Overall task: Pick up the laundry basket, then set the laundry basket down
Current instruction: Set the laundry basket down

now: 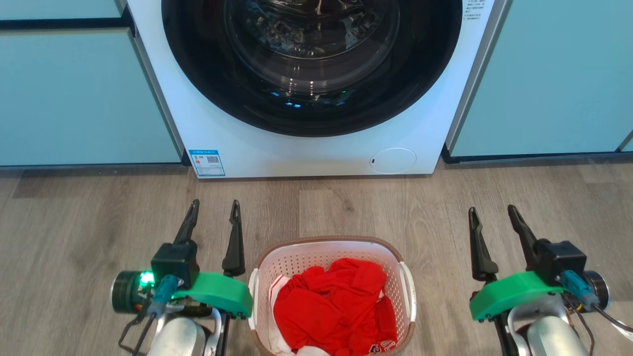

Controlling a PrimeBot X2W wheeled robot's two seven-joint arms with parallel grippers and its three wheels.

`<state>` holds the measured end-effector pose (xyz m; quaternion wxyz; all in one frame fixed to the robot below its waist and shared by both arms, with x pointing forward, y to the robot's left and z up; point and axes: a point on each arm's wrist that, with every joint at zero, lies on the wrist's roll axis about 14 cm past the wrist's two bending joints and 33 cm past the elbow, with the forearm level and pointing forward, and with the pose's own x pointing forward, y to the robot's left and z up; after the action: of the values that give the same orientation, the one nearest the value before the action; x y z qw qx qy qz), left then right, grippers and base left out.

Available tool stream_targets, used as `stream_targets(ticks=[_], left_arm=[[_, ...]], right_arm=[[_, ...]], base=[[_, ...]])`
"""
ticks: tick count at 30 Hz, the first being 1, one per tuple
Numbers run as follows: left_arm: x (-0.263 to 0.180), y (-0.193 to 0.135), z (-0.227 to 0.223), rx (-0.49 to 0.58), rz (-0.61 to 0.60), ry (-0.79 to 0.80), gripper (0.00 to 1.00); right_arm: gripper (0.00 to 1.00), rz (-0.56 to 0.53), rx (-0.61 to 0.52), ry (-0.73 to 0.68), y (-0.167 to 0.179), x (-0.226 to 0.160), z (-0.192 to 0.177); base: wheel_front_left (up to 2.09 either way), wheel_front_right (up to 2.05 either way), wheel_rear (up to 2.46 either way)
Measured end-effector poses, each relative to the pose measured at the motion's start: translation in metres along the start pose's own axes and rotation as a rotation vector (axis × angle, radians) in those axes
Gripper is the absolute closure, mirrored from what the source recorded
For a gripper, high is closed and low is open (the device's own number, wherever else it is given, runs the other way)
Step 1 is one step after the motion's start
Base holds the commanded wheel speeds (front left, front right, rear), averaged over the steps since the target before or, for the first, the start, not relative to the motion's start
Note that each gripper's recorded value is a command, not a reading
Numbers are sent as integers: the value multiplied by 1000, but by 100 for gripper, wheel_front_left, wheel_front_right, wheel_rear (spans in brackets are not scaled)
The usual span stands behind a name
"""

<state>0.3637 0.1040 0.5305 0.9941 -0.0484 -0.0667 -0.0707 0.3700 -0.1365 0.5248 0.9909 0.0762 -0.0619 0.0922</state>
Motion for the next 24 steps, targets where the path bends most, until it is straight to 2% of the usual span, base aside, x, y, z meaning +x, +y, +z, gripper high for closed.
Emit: stream_targets(ticks=[24], left_arm=[[-2, 2, -8, -52, 4, 27, 0]], right_arm=[[0, 9, 15, 7, 4, 2, -3]], base=[[0, 0, 0]])
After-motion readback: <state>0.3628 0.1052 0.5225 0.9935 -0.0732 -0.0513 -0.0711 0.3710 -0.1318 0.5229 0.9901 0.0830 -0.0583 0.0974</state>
